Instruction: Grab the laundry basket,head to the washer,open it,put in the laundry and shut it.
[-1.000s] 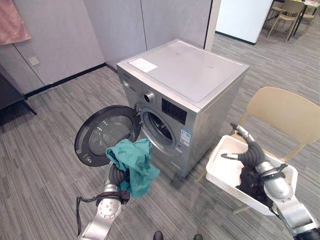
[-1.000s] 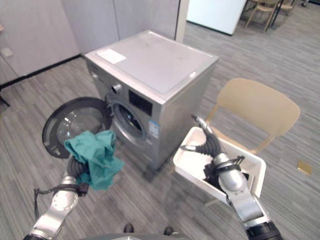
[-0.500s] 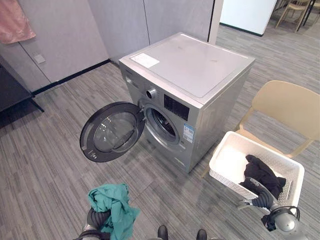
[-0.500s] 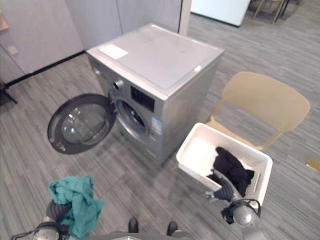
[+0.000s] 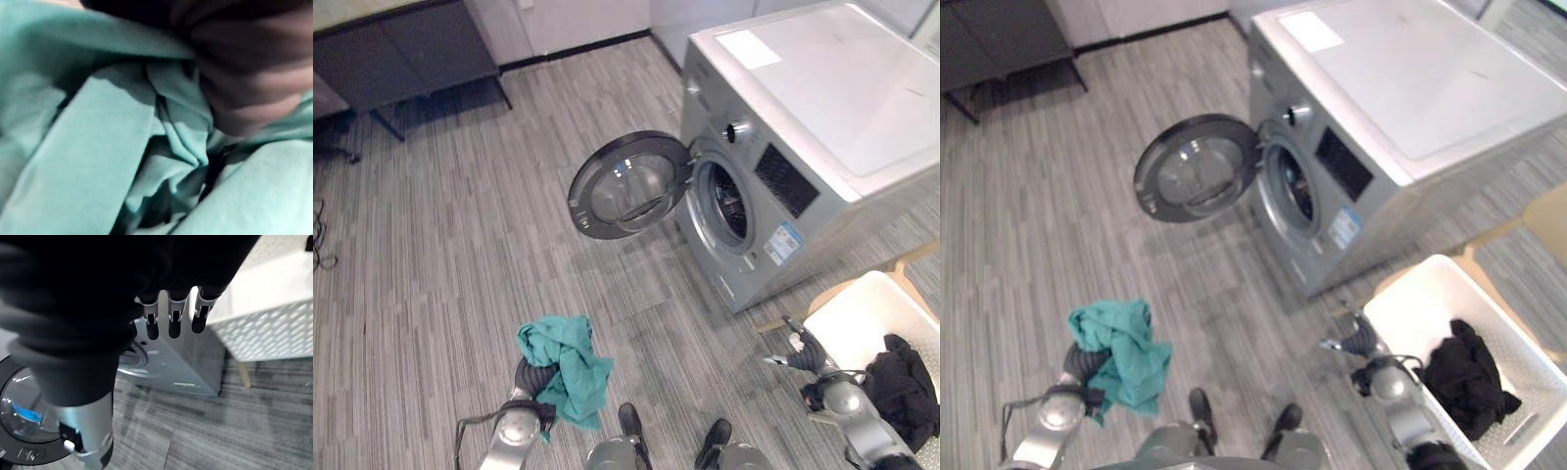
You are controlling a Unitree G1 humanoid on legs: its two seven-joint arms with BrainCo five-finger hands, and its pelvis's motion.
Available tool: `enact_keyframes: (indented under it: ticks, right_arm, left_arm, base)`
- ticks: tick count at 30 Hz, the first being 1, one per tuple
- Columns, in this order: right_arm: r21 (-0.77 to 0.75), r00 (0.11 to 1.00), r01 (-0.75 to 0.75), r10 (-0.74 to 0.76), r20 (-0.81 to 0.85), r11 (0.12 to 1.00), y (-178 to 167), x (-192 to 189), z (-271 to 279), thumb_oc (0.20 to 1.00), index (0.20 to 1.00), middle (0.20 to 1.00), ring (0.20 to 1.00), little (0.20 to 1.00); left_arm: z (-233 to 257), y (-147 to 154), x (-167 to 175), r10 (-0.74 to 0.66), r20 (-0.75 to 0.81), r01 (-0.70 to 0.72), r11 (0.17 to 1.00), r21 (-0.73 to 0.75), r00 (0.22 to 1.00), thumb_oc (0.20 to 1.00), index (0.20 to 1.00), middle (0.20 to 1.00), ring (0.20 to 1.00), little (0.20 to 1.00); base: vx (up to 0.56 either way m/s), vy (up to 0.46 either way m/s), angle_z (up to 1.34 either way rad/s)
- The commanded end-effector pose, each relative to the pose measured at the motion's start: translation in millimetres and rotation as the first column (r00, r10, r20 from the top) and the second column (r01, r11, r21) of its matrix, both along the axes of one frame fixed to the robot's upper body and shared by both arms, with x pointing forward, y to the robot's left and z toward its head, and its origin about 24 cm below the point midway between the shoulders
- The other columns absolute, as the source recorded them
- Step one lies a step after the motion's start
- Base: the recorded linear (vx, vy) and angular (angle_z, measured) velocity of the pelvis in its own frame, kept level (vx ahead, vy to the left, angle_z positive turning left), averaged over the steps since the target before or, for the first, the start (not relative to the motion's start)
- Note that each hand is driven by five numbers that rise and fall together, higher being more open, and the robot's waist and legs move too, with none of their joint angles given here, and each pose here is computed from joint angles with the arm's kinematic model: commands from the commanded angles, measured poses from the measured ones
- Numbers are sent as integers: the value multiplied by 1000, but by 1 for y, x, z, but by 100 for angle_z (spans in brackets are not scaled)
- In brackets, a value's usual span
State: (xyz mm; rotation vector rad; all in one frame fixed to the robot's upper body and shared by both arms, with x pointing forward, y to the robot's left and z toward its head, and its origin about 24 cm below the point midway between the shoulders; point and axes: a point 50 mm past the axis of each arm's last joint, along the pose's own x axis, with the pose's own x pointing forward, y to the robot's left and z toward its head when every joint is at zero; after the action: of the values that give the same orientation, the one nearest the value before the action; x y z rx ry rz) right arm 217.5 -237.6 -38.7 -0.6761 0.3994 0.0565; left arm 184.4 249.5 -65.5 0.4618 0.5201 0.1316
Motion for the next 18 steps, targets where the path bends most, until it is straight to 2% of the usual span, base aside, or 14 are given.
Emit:
enact_keyframes:
  ticks: [1,13,18]
  right_arm:
    - [7,998,-38,38,44,999,13,7,4,1000,1000,1000,1000,1000]
    - [32,1000,-30,30,-4,999,16,1,-6,1000,1000,1000,1000,1000]
    - [11,998,-15,16,-57,1000,6,-12,-16,1000,1000,1000,1000,1000]
  left_arm:
    - [31,23,19,8,142,-18,998,67,990,200,200,200,200,200]
    - [28,11,25,-44,125,33,996,88,991,200,200,200,200,200]
    - [21,-8,23,-104,108,98,994,55,989,200,200,200,200,200]
  base:
    - [114,127,44]
    - [301,48,50]
    - [382,-161,115]
